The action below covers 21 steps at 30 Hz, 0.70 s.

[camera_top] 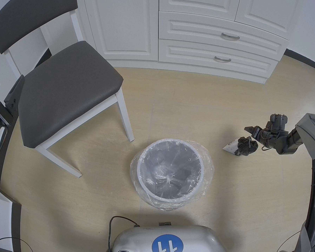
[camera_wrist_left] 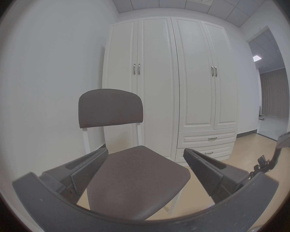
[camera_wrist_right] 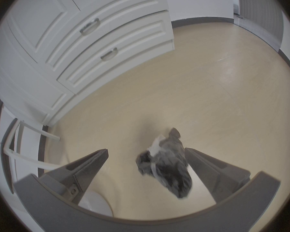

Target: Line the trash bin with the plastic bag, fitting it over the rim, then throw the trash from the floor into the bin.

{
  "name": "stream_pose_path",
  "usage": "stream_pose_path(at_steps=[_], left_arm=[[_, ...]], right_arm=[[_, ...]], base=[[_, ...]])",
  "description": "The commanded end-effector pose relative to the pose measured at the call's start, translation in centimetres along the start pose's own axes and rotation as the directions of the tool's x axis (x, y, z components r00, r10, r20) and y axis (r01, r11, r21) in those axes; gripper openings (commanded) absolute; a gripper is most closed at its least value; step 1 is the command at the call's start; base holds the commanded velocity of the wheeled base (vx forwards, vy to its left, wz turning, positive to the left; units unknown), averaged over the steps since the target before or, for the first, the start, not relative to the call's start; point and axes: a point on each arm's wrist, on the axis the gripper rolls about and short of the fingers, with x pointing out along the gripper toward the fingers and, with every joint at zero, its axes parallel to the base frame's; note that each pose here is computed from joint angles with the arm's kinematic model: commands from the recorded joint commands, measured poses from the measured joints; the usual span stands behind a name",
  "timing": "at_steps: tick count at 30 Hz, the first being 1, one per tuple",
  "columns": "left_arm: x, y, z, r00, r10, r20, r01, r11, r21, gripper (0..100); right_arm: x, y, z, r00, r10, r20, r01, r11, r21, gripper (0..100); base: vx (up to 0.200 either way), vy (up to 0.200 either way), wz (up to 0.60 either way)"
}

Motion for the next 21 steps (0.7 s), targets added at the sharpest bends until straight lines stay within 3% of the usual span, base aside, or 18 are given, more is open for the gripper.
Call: stream_pose_path(at_steps=[1, 6, 21], left_arm=[[0.0, 0.0, 0.0, 1.000, -0.001, 0.001, 0.001, 1.000, 0.001, 100], [-0.1, 0.0, 0.0, 1.000, -0.003, 0.001, 0.003, 1.000, 0.000, 100], [-0.1, 0.0, 0.0, 1.000, -0.003, 0.001, 0.003, 1.000, 0.006, 100]], right_arm=[[3.6, -2.5, -5.5, 0.999, 0.015, 0.052, -0.017, 0.999, 0.029, 100], [4.2, -3.1, -7.2, 0.992, 0.039, 0.118, -0.039, 0.999, 0.002, 100], [4.2, -3.5, -8.2, 0.995, 0.029, 0.091, -0.026, 0.999, -0.032, 100]], base=[[0.000, 0.000, 0.00], [0.000, 0.000, 0.00], [0.000, 0.000, 0.00]])
